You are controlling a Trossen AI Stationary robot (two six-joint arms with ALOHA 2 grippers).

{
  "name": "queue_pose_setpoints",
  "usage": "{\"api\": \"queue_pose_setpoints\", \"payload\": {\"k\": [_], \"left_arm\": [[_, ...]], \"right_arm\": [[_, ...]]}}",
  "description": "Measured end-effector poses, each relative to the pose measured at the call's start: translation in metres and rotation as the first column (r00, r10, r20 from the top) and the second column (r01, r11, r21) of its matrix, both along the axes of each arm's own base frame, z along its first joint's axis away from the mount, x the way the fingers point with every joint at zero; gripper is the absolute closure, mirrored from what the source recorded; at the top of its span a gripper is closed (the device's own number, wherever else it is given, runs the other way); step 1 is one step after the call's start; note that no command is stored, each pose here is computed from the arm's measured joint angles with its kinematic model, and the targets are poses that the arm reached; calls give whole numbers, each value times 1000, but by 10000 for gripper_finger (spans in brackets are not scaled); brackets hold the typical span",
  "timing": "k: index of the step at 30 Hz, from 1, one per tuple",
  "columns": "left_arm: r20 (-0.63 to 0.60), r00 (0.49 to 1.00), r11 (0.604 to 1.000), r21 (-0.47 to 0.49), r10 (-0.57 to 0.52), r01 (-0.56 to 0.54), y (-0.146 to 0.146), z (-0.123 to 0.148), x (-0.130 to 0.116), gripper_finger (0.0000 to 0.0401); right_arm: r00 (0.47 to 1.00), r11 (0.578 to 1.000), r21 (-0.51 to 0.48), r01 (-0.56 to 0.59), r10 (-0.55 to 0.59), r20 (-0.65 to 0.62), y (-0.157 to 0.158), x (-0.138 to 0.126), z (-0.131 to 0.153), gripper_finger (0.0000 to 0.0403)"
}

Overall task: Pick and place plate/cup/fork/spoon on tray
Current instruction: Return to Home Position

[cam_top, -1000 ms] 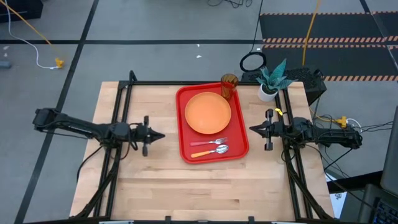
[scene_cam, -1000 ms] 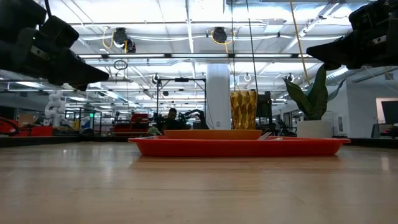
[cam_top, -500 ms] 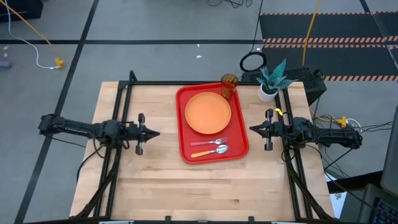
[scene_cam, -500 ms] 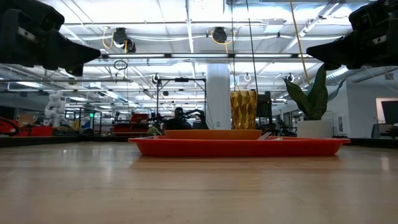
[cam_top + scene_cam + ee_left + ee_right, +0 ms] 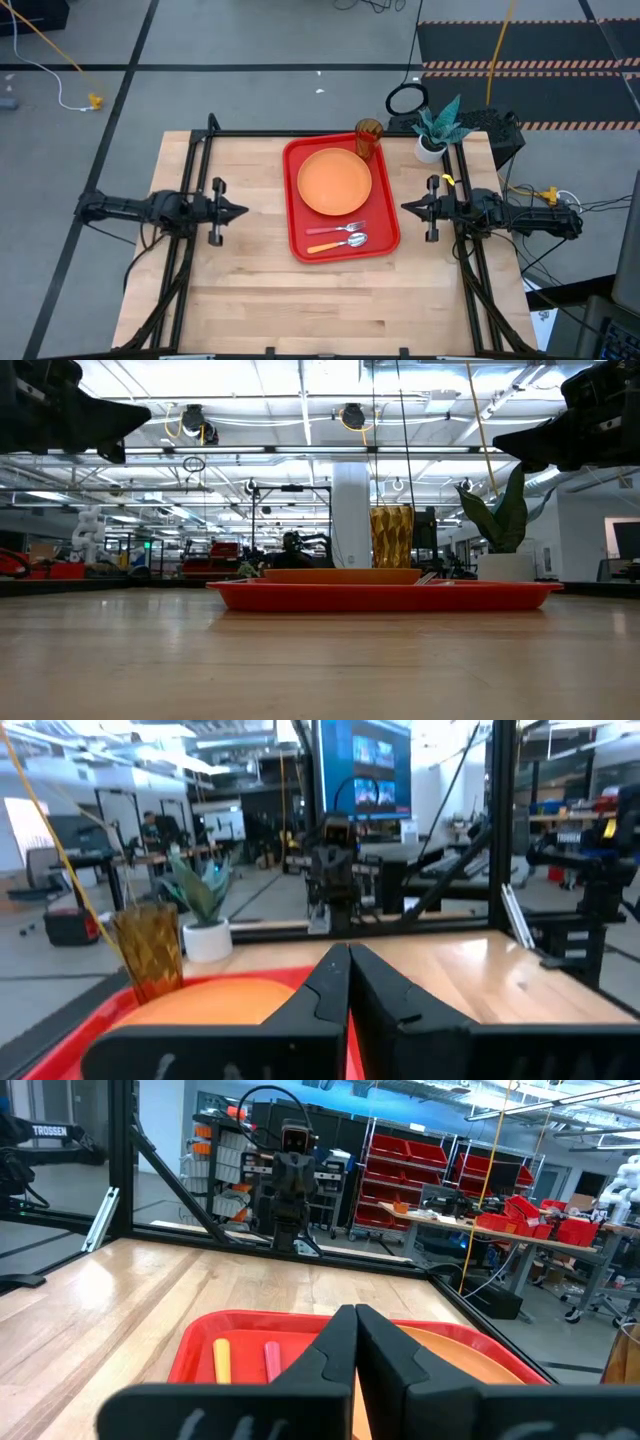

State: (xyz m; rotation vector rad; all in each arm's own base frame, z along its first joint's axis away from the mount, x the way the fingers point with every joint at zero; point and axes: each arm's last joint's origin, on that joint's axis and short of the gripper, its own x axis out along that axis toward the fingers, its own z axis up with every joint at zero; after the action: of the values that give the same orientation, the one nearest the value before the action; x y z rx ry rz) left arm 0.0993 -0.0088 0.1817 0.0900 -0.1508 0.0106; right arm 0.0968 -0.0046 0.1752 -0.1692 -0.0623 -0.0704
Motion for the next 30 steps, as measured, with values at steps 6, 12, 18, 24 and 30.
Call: {"api": "queue_pose_setpoints", "payload": {"k": [6,12,18,24,30], "left_arm": [[-20,1000,1000,11,2,-2,0,-3,-3,382],[-67,998,1000,11,3,-2,1,-7,-3,397],[-108,994,1000,26,8,-5,1,-11,-3,384],[-116,993,999,36,12,-7,1,-12,-2,378],[-117,993,1000,7,8,-8,1,-12,-2,378]], "right_arm": [[1000,1000,0,0,0,0,0,0,0,403],[1000,1000,0,0,0,1,0,0,0,403],[1000,1000,0,0,0,0,0,0,0,403],[1000,1000,0,0,0,0,0,0,0,403],[1000,1000,0,-1,1,0,0,0,0,403]]}}
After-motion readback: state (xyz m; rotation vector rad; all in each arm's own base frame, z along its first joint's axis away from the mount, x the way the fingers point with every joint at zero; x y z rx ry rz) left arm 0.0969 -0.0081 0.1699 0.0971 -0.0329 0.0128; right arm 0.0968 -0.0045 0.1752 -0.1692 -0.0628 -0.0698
